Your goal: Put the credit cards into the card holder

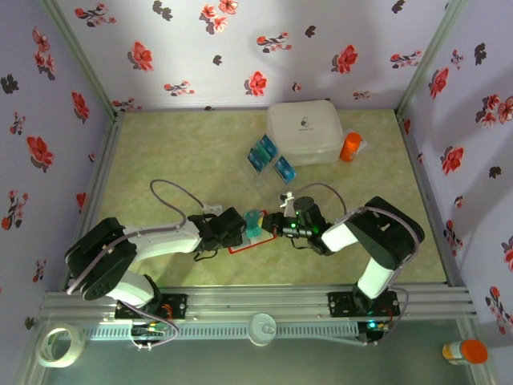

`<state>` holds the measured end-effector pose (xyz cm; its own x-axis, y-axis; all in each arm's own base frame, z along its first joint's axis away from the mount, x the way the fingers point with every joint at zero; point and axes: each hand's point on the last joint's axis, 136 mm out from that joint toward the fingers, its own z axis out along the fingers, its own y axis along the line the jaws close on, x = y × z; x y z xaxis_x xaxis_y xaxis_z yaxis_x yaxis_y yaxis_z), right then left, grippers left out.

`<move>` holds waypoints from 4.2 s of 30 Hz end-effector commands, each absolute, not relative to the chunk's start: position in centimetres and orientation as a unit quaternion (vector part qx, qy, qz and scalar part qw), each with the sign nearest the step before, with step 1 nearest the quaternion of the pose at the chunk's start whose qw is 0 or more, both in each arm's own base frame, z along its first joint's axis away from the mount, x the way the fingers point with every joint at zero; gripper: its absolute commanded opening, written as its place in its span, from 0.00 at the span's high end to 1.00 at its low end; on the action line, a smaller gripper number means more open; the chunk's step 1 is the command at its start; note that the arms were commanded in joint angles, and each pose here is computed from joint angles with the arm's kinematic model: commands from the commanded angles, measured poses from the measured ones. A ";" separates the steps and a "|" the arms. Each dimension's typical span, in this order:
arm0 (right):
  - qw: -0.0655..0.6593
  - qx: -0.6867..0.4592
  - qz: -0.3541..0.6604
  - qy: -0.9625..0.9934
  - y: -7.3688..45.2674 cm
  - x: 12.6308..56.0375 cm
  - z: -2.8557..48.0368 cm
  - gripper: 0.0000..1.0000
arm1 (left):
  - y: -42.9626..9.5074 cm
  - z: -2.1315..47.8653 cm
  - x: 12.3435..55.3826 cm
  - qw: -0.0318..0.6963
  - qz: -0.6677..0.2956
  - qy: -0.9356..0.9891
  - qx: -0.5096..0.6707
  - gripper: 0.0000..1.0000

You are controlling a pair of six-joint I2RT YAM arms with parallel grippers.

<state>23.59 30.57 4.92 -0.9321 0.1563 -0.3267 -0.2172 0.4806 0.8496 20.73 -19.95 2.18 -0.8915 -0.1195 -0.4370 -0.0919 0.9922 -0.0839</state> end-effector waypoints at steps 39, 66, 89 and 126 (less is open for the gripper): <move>0.119 -0.026 0.518 0.847 30.4 21.0 3.1 1.00 | -18.6 1.3 19.9 0.216 0.001 0.976 -0.041 0.04; 0.077 -0.040 0.481 0.872 30.2 20.5 1.3 1.00 | -16.1 4.6 20.8 0.250 -0.030 0.961 -0.115 0.03; 0.070 -0.042 0.473 0.877 30.1 20.4 1.5 1.00 | -16.3 1.2 19.6 0.186 0.015 0.978 -0.098 0.06; 0.096 -0.122 0.385 0.910 29.0 20.4 6.8 0.58 | -18.6 0.9 21.5 0.196 -0.002 0.978 -0.070 0.06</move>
<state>20.32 30.20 6.63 -0.9602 -0.1198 -0.2524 -0.2707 0.6216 0.7351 19.94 -16.51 1.44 -0.9247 -0.1186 -0.3619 -0.1441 0.9886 0.0444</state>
